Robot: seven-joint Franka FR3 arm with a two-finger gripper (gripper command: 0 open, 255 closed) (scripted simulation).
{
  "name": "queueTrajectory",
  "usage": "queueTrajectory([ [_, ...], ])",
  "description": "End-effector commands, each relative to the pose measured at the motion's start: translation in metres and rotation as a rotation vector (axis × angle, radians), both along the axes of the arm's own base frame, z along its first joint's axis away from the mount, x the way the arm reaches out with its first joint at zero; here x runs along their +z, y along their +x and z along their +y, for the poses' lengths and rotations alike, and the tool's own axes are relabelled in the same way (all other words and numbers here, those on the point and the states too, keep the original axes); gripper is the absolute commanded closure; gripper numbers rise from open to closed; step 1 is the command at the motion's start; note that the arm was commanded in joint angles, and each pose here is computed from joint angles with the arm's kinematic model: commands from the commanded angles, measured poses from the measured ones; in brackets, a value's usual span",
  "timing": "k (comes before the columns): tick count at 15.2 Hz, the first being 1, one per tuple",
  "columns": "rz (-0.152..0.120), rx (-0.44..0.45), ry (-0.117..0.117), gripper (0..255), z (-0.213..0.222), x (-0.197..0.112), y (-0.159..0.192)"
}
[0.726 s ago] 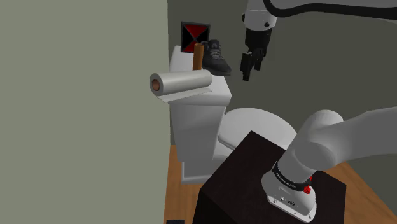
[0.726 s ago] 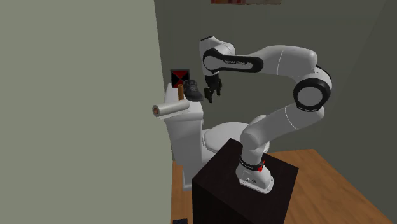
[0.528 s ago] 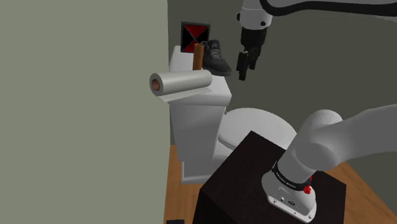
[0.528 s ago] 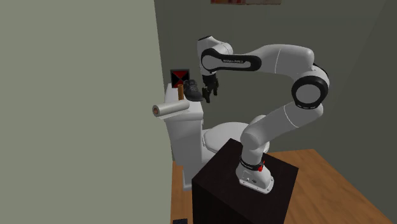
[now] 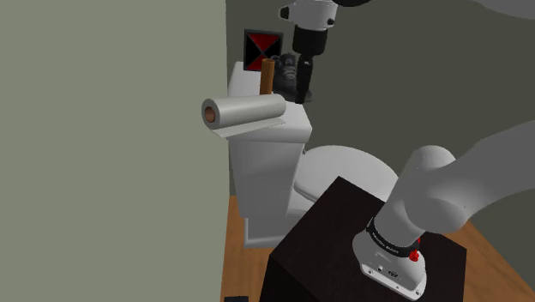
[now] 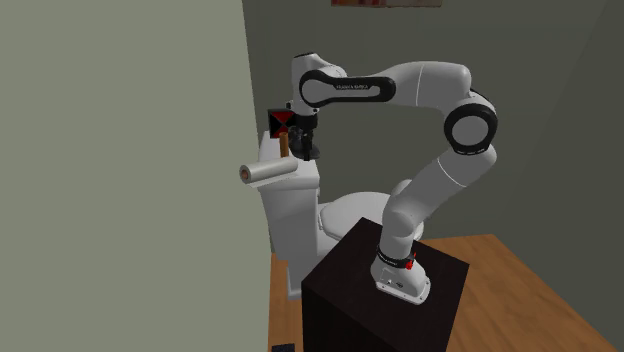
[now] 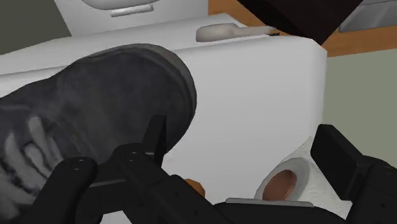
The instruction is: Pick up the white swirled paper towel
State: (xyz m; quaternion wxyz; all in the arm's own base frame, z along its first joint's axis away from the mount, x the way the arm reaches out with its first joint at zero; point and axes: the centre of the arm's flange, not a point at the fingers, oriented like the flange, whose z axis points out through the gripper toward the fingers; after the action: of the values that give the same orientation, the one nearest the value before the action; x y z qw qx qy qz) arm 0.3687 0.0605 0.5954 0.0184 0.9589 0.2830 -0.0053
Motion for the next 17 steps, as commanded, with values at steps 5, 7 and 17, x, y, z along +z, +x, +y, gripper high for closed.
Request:
queueTrajectory([
  [5,-0.029,0.376,0.100,0,0.056,0.014,0.026],
  [7,-0.038,0.499,0.133,0,0.076,0.020,0.029],
  [17,-0.057,0.745,0.199,0,0.115,0.003,0.028],
])
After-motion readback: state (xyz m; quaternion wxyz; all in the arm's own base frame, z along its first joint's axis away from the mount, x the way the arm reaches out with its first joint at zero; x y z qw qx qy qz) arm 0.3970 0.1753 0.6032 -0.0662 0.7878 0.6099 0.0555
